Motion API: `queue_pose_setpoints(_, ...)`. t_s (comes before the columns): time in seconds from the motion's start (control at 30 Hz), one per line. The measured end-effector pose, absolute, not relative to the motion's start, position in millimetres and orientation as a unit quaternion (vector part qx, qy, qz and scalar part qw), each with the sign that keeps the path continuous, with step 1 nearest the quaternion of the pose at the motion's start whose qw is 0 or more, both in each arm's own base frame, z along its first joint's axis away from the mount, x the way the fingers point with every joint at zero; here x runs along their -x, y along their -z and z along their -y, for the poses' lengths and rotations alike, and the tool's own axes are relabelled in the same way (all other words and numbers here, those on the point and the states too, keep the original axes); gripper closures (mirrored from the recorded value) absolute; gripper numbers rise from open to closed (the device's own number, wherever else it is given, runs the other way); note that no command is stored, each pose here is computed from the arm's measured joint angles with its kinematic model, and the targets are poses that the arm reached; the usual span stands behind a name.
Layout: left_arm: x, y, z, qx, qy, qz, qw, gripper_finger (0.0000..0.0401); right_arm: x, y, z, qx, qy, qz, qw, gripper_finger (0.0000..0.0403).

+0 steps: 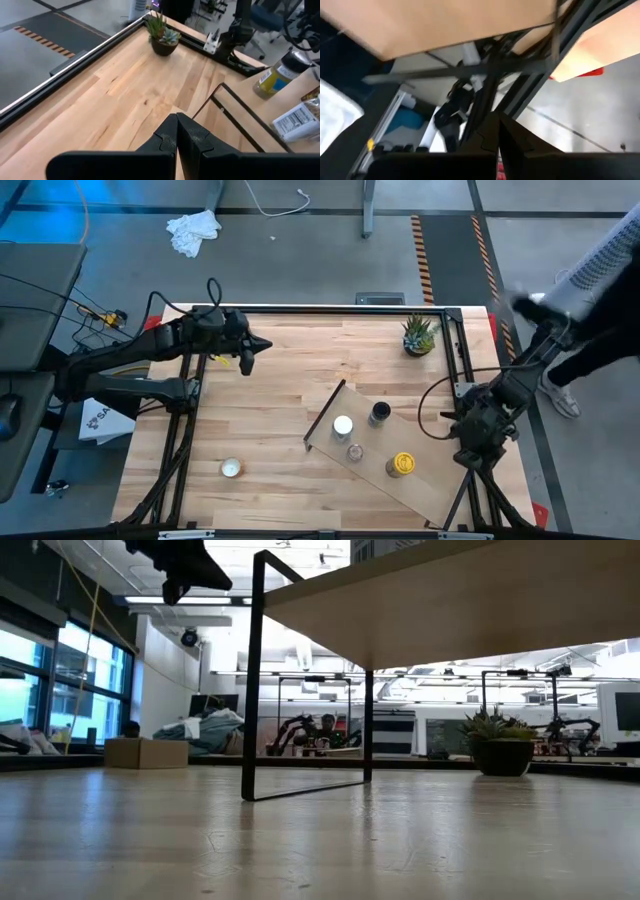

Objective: Shelf spices
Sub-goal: Move the shelf to the center of the table

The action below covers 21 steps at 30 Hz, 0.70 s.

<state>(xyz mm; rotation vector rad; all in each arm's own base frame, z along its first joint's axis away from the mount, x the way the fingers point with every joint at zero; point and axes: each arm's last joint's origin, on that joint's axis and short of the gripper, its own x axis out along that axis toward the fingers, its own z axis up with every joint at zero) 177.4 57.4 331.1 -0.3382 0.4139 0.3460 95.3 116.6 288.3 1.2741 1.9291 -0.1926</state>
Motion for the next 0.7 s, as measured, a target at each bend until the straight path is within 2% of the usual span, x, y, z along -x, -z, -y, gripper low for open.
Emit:
queue_pose_setpoints(0.3, -176, -329, -57, 0.164, -0.171, -0.216, 0.947, 0.0401, -95, -280, -121, -0.51, 0.112, -0.715, 0.465, 0.0403)
queue_pose_setpoints(0.57, -168, -307, -48, 0.18, -0.169, -0.338, 0.908, 0.0401, -102, -278, -117, -0.535, 0.155, -0.64, 0.53, 0.0403)
queue_pose_setpoints(0.7, -168, -286, -36, 0.216, -0.141, -0.371, 0.892, 0.0401, -109, -277, -111, -0.545, 0.181, -0.596, 0.56, 0.0403)
